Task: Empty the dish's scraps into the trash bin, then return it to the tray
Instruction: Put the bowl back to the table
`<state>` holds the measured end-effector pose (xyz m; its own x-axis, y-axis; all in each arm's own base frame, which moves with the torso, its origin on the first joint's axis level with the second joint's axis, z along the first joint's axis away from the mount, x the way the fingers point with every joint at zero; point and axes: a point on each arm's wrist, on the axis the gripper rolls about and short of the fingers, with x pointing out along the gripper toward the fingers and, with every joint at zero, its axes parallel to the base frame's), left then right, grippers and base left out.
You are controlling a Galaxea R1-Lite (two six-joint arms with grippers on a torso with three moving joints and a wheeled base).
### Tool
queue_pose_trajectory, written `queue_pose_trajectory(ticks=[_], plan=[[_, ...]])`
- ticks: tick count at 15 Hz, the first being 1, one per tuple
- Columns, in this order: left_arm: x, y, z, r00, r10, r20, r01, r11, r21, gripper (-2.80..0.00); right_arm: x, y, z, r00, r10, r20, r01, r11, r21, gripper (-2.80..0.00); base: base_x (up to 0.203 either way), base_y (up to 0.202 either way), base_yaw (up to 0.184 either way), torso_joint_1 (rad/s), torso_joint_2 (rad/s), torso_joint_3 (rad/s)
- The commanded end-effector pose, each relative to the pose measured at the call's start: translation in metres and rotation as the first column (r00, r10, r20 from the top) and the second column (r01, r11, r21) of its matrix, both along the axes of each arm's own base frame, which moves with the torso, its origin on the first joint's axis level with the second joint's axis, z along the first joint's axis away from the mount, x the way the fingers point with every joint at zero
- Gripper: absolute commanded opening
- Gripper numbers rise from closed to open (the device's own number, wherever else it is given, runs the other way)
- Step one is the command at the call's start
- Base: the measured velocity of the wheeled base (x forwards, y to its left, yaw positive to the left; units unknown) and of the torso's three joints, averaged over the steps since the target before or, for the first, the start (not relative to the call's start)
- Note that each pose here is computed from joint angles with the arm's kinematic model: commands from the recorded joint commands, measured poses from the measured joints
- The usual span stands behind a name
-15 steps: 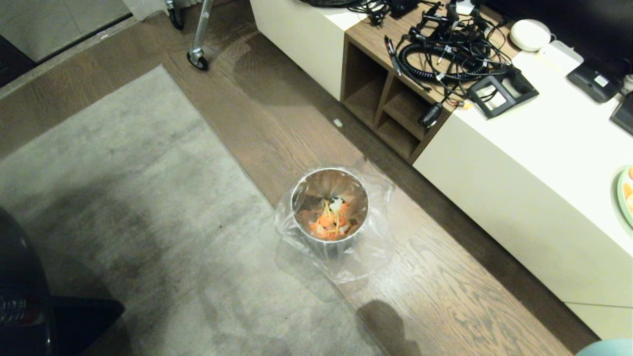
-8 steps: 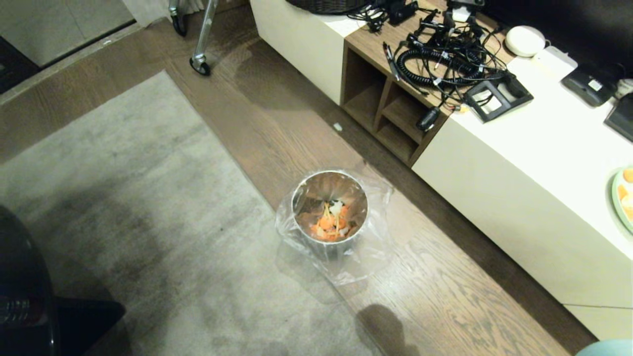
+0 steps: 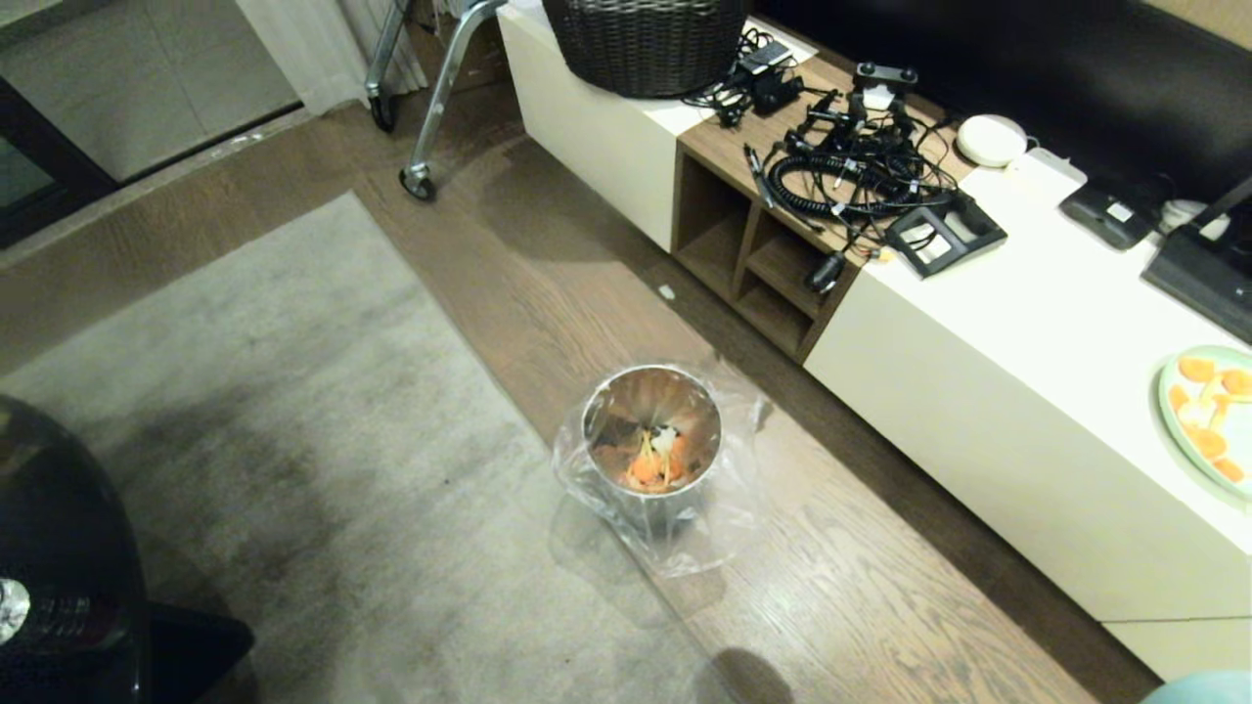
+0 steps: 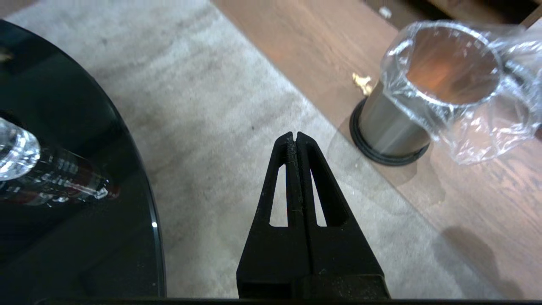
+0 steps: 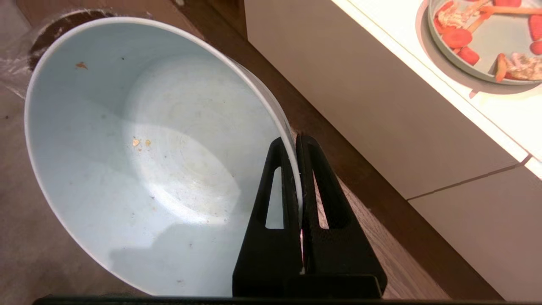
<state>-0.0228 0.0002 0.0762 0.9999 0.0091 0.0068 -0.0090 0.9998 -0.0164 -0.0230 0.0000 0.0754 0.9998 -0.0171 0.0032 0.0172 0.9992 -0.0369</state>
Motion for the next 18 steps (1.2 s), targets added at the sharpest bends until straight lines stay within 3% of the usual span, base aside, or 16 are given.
queue_pose_trajectory(ticks=[1, 18], plan=[[0.0000, 0.0000, 0.0000, 1.000, 0.000, 0.001, 0.000, 1.000, 0.000, -2.80, 0.0002, 0.0000, 0.0001, 1.000, 0.000, -0.003, 0.000, 1.000, -0.001, -2.80, 0.000, 0.000, 0.000, -0.006, 0.00, 0.193], [0.0000, 0.0000, 0.0000, 1.000, 0.002, 0.001, -0.002, 1.000, -0.001, -2.80, 0.0002, 0.0000, 0.0001, 1.000, 0.000, -0.003, 0.000, 1.000, 0.000, -2.80, 0.000, 0.000, 0.000, 0.004, 0.00, 0.201]])
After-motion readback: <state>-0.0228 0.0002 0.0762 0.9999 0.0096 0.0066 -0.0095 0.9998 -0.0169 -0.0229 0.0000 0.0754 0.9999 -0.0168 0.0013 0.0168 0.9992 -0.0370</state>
